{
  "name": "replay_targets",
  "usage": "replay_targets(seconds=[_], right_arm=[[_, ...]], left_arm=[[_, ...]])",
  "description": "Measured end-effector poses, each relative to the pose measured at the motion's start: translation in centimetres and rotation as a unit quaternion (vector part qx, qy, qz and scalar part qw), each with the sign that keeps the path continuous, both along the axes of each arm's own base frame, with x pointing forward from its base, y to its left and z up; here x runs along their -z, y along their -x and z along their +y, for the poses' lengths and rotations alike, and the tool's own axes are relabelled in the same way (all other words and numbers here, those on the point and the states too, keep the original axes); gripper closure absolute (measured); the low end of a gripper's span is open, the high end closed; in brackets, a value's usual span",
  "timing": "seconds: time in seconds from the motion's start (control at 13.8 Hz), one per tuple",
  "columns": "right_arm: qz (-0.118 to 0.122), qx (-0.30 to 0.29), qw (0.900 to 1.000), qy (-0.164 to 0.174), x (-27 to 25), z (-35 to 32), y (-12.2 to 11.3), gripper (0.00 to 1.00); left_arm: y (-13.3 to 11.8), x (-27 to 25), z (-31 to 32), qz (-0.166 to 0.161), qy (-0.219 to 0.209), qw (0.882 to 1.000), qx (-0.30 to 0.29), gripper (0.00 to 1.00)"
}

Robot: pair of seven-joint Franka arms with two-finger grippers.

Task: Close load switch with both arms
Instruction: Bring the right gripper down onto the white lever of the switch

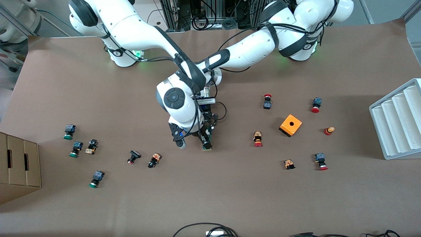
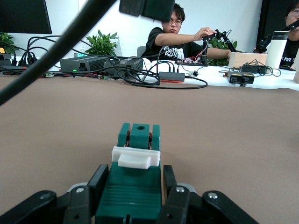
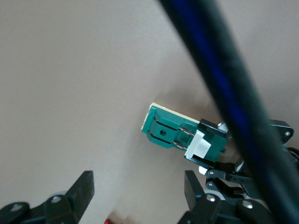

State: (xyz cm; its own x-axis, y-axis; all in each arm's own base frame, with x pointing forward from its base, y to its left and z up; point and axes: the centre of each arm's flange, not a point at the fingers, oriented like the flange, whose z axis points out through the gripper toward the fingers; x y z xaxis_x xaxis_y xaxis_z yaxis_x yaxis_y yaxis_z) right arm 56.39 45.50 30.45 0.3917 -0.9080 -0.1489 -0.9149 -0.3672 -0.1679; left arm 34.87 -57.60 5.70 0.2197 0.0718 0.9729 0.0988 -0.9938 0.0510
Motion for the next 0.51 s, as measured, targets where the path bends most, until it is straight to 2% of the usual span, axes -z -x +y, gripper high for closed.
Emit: replay_targets(seconds=[0.51], right_arm=[[-0.006, 0.010, 1.000, 0.009, 4.7, -0.3, 2.8, 0.24]], left_arm=[[0.0, 0.0, 0.1, -0.001, -0.001, 1.000, -0.001, 0.51]])
